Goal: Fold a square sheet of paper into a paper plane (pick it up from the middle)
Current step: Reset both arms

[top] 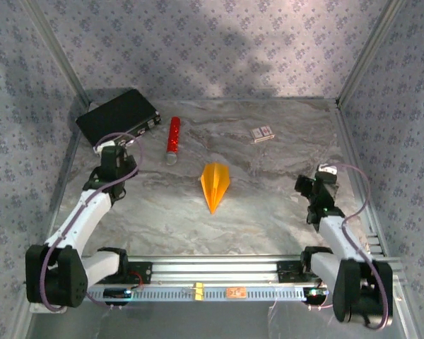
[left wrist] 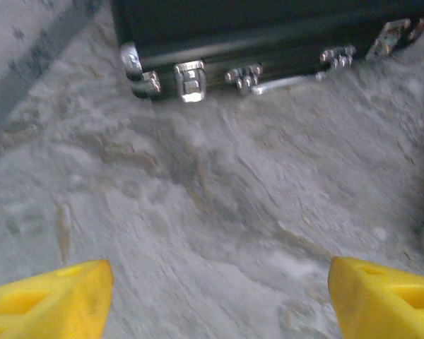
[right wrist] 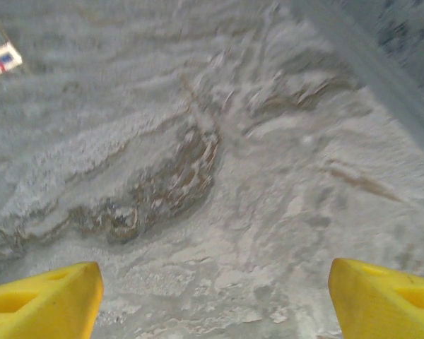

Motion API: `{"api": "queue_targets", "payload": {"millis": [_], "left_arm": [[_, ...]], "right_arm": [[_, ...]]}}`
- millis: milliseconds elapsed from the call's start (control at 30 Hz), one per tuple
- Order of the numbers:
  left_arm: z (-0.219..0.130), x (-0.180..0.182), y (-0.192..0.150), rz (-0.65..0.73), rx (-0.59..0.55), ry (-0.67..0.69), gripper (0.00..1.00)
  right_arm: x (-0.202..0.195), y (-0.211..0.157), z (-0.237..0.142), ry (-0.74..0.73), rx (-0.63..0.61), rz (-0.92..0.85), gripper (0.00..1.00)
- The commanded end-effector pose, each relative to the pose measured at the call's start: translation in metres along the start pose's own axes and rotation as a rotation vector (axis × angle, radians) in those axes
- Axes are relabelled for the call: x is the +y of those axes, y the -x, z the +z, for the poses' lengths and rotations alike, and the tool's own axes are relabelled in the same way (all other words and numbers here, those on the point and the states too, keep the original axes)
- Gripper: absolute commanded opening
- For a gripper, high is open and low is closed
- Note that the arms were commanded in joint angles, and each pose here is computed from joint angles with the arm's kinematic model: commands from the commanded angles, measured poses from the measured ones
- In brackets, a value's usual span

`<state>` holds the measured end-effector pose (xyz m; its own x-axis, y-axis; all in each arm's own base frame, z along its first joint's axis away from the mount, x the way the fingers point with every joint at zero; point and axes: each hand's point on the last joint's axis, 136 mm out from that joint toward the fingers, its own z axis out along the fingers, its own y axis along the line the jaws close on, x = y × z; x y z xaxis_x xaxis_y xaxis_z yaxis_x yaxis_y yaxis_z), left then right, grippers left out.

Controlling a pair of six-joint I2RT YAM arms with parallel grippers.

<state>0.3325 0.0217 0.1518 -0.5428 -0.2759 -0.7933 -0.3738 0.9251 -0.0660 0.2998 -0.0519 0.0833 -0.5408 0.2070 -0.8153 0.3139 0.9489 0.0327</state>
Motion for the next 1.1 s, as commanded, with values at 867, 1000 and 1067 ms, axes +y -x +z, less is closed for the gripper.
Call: {"api": "queue_targets", "payload": {"millis": [867, 1000, 1067], "left_arm": [[0.086, -0.015, -0.015, 0.175, -0.250, -0.160, 0.83], [0.086, -0.015, -0.014, 0.178, -0.257, -0.156, 1.00], [0.086, -0.015, -0.014, 0.177, -0.259, -0.156, 1.00]], "right_arm": [[0.060, 0.042, 0.064, 0.196, -0.195, -0.195, 0.99], [0.060, 0.042, 0.064, 0.194, -0.197, -0.196, 0.99], [0.060, 0.042, 0.063, 0.193, -0.198, -0.198, 0.99]]}}
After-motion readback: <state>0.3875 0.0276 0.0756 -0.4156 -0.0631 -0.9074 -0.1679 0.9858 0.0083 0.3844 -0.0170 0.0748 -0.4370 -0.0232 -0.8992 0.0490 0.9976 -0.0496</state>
